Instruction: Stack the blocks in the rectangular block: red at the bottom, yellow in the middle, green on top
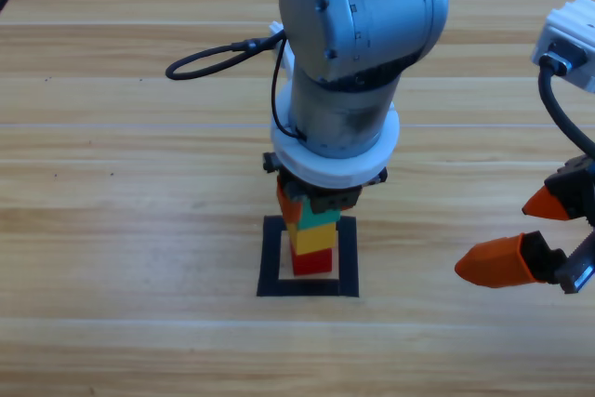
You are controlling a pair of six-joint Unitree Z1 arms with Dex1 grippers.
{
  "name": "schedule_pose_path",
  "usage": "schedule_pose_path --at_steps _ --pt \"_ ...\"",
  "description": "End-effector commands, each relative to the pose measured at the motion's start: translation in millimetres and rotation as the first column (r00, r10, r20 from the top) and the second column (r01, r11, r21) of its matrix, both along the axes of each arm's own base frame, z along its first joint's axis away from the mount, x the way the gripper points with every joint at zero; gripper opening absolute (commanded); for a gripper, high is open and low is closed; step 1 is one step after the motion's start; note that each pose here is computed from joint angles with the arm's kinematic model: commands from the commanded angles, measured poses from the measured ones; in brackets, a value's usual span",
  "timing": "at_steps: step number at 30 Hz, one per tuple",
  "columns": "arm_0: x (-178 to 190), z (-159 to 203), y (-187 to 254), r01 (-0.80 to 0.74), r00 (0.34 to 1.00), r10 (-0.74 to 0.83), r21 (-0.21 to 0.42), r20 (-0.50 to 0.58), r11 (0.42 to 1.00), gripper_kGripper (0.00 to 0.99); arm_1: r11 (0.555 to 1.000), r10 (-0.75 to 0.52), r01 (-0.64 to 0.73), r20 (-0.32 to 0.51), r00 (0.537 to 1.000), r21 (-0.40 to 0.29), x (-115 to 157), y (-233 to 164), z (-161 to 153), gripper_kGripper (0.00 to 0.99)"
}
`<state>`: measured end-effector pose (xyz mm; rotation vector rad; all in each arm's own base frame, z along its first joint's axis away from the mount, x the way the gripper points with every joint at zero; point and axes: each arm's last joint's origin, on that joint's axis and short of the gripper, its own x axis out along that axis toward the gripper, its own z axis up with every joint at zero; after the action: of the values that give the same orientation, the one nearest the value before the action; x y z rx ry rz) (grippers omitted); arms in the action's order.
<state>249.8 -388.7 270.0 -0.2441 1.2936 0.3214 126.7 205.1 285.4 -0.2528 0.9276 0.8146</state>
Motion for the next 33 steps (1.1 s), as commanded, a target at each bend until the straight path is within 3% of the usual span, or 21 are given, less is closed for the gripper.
schedule_pose_path --at_steps 1,13,15,17,18,20,23,33 --pt "-2 -29 -12 0.027 0.999 -0.025 0.068 -0.029 0.997 0.017 1.0 -0.015 0.015 0.0 1.0 -0.013 0 -6 -6 0.989" --pt "-1 -31 -11 0.031 0.999 -0.029 0.077 -0.031 0.997 0.037 1.0 -0.015 0.015 0.0 1.0 -0.013 0 -6 -6 0.989" --pt "-1 -31 -11 0.033 0.999 -0.031 0.078 -0.03 0.996 0.147 1.0 -0.015 0.015 0.0 1.0 -0.013 0 -6 -6 0.989" --pt "-1 -30 -11 0.033 0.999 -0.031 0.075 -0.028 0.997 0.449 1.0 -0.015 0.015 0.0 1.0 -0.013 0 -6 -6 0.989" --pt "-1 -28 -11 0.032 0.999 -0.031 0.07 -0.025 0.997 0.749 1.0 -0.015 0.015 0.0 1.0 -0.013 0 -6 -6 0.989" --pt "-2 -27 -10 0.027 0.999 -0.025 0.07 -0.025 0.997 0.936 1.0 -0.015 0.015 0.0 1.0 -0.013 0 -6 -6 0.989" --pt "-2 -26 -10 0.026 0.999 -0.025 0.068 -0.023 0.997 0.989 1.0 -0.015 0.015 0.001 1.0 -0.011 0 -7 -6 0.989" --pt "-4 -7 -6 0.041 0.999 -0.041 0.037 0.009 0.998 0.99 1.0 -0.016 0.016 0.007 1.0 0.001 -2 -11 -3 0.989"
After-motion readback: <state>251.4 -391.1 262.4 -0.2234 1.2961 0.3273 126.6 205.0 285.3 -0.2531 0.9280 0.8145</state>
